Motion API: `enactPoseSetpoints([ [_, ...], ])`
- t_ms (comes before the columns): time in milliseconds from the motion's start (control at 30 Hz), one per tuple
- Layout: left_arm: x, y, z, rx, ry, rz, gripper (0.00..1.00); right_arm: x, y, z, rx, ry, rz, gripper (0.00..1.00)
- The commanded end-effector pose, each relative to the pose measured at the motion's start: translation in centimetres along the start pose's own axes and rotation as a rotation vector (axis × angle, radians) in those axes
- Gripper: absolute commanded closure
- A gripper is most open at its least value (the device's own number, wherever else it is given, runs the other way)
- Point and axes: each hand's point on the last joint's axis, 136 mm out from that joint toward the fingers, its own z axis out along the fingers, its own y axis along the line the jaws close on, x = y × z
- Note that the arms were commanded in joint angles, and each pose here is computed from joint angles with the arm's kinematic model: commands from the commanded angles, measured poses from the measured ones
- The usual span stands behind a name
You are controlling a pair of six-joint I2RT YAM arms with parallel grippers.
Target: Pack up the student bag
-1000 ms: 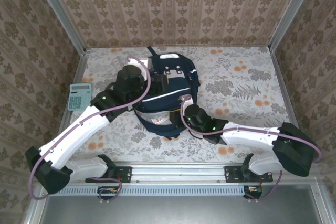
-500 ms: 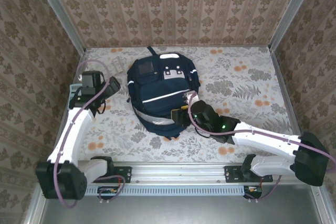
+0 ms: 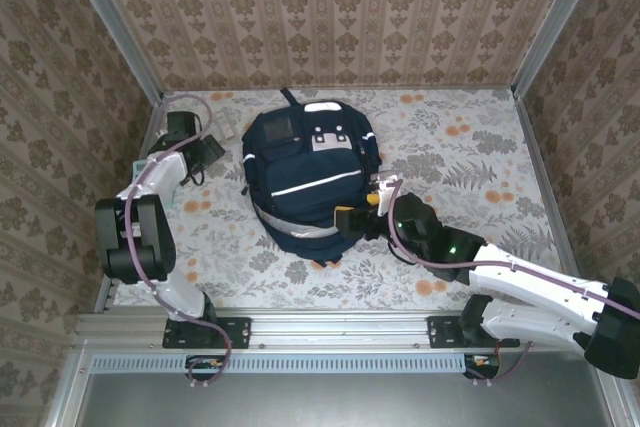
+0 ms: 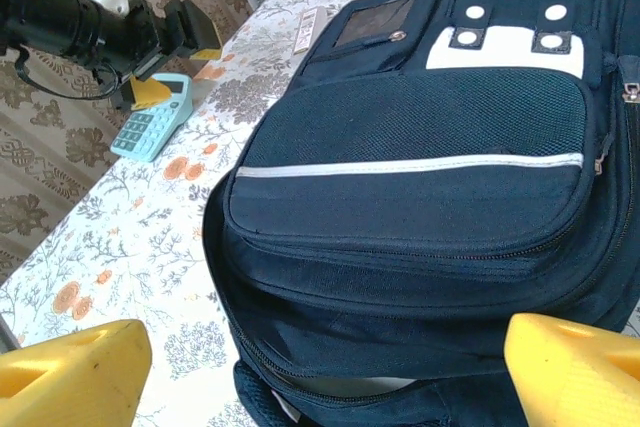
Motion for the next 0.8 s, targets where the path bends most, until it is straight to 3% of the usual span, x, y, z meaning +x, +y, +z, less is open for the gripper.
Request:
enactPoseSetpoints([
  [0, -1.6, 3.2, 0.8, -0.069, -0.013, -0.095, 0.09, 0.5, -0.5, -0.2, 0.007, 0.007, 0.004, 0.06],
  [333, -2.0, 5.8, 3.2, -0.041, 0.025, -0.232, 0.07, 0.7, -0.2, -0.1, -0.013, 0.008, 0.009, 0.01],
  [533, -5.6, 7.8, 2.5, -0.070, -0.041, -0.315, 0.06, 0.8, -0.5, 0.2, -0.003, -0.003, 0.006, 0.00],
  [767, -8.7, 7.7, 2.9, -0.105, -0.074, -0.271, 0.05, 0.9, -0.7, 0.5, -0.002, 0.003, 0.008, 0.00],
])
